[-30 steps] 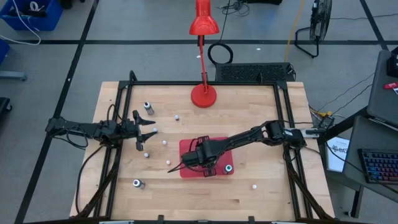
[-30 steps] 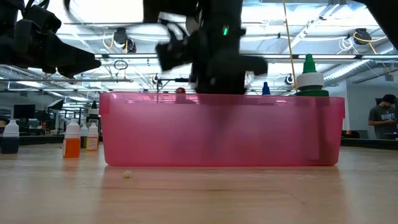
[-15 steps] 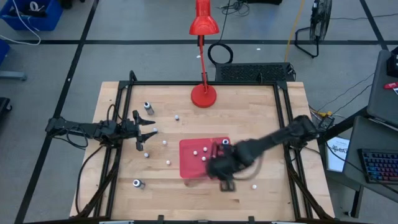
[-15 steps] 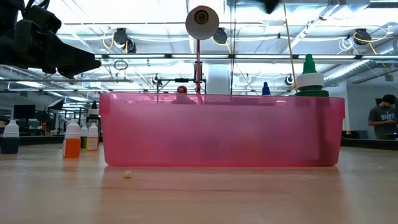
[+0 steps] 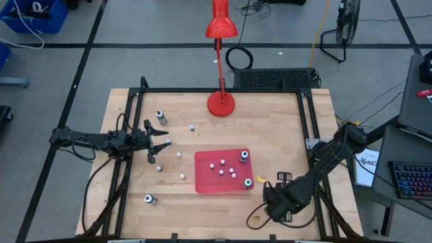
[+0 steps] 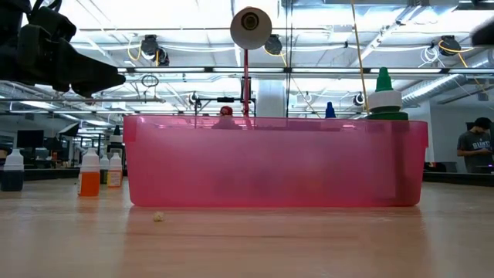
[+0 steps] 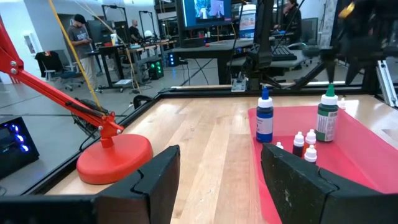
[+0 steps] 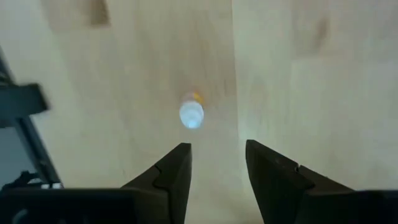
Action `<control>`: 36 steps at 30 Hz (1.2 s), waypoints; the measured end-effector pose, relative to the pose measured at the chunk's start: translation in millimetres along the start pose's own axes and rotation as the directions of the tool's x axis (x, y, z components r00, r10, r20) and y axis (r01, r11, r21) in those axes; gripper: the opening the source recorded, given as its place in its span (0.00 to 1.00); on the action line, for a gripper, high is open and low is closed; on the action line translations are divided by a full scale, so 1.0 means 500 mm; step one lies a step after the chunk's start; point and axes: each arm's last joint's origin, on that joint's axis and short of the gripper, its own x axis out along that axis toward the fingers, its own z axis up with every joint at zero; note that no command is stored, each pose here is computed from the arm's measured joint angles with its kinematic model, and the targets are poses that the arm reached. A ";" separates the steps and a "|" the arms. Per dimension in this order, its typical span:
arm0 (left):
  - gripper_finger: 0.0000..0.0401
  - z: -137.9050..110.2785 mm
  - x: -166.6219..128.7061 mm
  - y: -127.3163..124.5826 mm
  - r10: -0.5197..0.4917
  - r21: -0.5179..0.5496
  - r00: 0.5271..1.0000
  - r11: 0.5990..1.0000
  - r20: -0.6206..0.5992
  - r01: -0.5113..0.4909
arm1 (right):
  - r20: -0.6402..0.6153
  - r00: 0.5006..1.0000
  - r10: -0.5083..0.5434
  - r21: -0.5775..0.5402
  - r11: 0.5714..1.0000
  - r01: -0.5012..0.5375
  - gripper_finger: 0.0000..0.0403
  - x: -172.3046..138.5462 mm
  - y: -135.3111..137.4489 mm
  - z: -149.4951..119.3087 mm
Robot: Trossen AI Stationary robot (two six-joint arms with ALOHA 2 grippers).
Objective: Pick & Place food coloring
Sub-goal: Put the small orange food coloring bottle into the pink bin
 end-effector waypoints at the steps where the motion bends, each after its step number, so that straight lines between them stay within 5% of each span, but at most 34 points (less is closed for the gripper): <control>1: 0.56 0.000 0.000 0.000 0.000 0.000 1.000 1.000 0.000 0.000 | -0.010 1.000 0.012 0.017 1.000 -0.012 0.36 0.014 -0.004 -0.007; 19: 0.56 0.000 0.000 0.000 0.000 0.000 1.000 1.000 0.000 0.000 | 0.115 0.941 0.318 0.090 0.940 -0.329 0.35 0.158 -0.033 -0.025; 27: 0.56 0.000 0.000 0.000 0.000 0.000 1.000 1.000 0.000 0.000 | 0.134 0.944 0.301 0.063 0.948 -0.311 0.32 0.176 -0.046 -0.031; 33: 0.56 0.000 0.000 0.000 0.000 0.000 1.000 1.000 0.000 0.000 | 0.153 0.941 0.303 0.006 0.951 -0.308 0.13 0.177 -0.051 -0.022; 36: 0.56 0.000 0.000 0.000 0.000 0.000 1.000 1.000 0.000 0.000 | 0.185 0.928 0.322 -0.055 0.947 -0.317 0.12 0.176 -0.051 -0.012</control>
